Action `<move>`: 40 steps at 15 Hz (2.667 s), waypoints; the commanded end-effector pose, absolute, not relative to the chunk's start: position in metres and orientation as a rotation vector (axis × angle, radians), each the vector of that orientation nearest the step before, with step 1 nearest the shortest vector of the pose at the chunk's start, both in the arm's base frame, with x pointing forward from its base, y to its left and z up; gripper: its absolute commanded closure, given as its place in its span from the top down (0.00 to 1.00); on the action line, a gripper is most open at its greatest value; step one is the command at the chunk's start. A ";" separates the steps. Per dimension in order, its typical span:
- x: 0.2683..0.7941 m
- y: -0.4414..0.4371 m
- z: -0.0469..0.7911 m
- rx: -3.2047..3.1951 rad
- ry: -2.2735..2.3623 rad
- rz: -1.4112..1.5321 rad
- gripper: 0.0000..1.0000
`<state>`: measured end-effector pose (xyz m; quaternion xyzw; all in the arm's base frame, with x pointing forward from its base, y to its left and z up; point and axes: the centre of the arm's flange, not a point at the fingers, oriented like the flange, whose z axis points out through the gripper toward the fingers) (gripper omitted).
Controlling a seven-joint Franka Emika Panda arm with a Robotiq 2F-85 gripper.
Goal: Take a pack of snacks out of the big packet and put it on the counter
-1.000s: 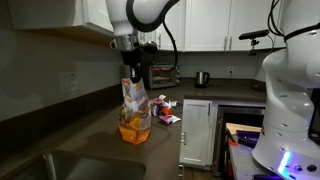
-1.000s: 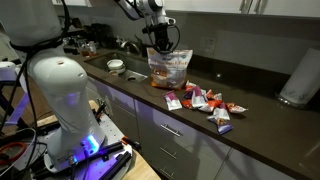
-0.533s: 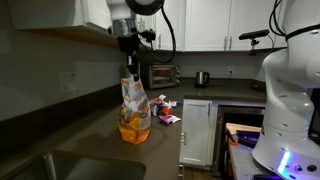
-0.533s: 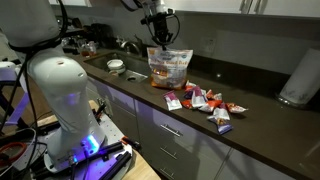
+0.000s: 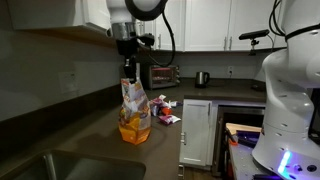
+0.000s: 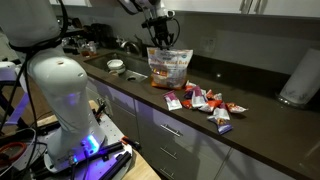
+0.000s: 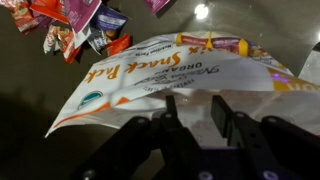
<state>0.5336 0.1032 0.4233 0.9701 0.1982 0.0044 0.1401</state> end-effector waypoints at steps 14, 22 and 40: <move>0.546 0.061 0.244 2.778 0.666 -0.015 1.00; 0.534 0.055 0.185 2.804 0.670 -0.114 1.00; 0.528 0.068 0.291 2.790 0.577 -0.168 0.08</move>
